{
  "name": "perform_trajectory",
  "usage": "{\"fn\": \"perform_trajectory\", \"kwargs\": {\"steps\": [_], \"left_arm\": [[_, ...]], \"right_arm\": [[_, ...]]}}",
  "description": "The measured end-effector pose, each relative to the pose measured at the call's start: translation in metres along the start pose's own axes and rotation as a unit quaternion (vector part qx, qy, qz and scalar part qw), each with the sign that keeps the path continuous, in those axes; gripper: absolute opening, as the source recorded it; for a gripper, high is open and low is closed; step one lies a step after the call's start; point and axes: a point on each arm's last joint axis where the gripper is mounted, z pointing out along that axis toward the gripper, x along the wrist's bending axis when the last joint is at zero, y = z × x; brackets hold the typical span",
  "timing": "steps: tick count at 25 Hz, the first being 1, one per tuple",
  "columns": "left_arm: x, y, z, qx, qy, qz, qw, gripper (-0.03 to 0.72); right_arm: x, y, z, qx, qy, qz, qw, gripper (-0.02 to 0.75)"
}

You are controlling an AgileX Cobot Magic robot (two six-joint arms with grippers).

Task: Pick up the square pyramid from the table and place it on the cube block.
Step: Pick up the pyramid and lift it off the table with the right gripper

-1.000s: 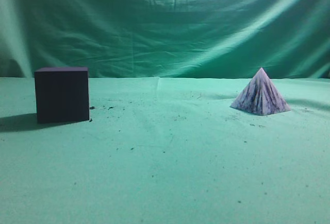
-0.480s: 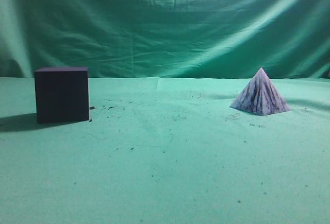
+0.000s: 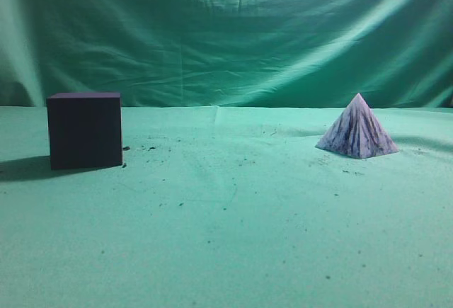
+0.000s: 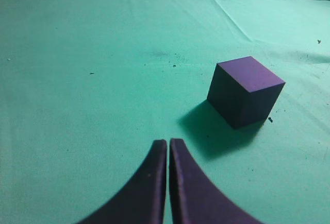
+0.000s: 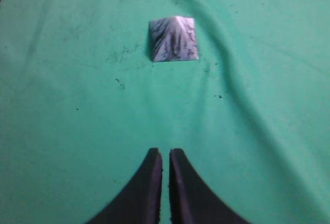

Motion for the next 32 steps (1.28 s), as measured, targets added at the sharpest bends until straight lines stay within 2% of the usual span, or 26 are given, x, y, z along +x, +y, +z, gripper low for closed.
{"fn": "perform_trajectory", "kwargs": {"steps": [3, 7, 12, 14, 21, 26, 32], "left_arm": [[0.0, 0.0, 0.0, 0.0, 0.0, 0.0, 1.0, 0.0], [0.0, 0.0, 0.0, 0.0, 0.0, 0.0, 1.0, 0.0], [0.0, 0.0, 0.0, 0.0, 0.0, 0.0, 1.0, 0.0], [0.0, 0.0, 0.0, 0.0, 0.0, 0.0, 1.0, 0.0], [0.0, 0.0, 0.0, 0.0, 0.0, 0.0, 1.0, 0.0], [0.0, 0.0, 0.0, 0.0, 0.0, 0.0, 1.0, 0.0], [0.0, 0.0, 0.0, 0.0, 0.0, 0.0, 1.0, 0.0]], "right_arm": [[0.009, 0.024, 0.031, 0.057, 0.026, -0.024, 0.998, 0.048], [0.017, 0.049, 0.07, 0.112, 0.043, -0.017, 0.993, 0.241], [0.017, 0.075, 0.114, 0.163, 0.038, 0.024, 0.986, 0.603], [0.017, 0.084, 0.132, 0.187, 0.038, 0.025, 0.981, 0.659], [0.012, 0.107, 0.183, 0.252, 0.018, 0.004, 0.968, 0.645], [0.007, 0.114, 0.211, 0.273, 0.009, 0.0, 0.962, 0.645], [-0.017, 0.105, 0.239, 0.304, -0.001, 0.043, 0.952, 0.645]]}}
